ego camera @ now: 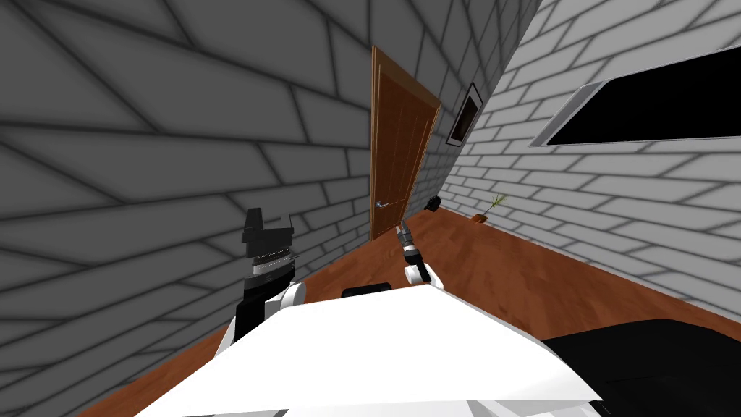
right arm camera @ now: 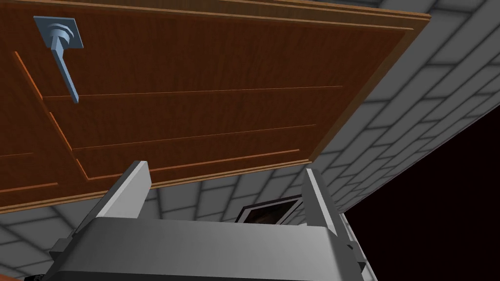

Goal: Pull the door open

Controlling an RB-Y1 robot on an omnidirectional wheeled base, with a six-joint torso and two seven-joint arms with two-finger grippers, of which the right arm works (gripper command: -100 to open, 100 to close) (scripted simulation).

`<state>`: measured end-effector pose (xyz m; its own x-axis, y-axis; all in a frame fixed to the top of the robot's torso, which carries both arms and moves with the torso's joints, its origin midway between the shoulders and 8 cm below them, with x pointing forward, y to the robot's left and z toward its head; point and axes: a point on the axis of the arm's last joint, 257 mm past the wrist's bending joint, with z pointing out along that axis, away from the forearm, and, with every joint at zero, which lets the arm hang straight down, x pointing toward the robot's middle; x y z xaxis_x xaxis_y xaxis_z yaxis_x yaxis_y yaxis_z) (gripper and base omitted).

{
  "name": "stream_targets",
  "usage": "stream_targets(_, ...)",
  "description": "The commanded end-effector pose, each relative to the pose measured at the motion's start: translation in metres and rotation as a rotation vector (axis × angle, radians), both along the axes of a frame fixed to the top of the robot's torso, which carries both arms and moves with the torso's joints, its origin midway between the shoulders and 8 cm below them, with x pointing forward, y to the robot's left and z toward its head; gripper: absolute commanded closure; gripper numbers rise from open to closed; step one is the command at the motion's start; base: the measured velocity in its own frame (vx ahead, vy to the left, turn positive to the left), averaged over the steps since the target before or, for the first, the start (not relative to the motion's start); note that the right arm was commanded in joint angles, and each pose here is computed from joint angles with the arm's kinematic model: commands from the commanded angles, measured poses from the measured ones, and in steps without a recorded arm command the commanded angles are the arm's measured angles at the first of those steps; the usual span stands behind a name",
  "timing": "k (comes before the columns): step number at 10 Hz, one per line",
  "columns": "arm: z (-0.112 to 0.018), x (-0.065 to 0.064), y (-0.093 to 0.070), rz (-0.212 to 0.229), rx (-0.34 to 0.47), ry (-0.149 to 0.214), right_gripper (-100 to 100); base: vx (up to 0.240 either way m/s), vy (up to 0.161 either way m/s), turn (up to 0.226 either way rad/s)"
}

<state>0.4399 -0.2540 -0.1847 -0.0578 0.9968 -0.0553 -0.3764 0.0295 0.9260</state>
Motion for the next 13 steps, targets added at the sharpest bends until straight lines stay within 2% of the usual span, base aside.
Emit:
stream_targets(1,-0.013,0.001,-0.002,0.007,0.002,0.018,-100,0.093,-0.039,0.099)
stream_targets(7,-0.056,0.007,-0.012,0.026,0.006,0.085,-100,0.084,-0.058,0.106)
stream_targets(9,-0.062,0.008,-0.014,0.029,0.007,0.096,-100,0.066,-0.055,0.066)
stream_targets(13,-0.089,0.009,-0.022,0.037,0.009,0.139,-100,0.068,-0.044,0.1)
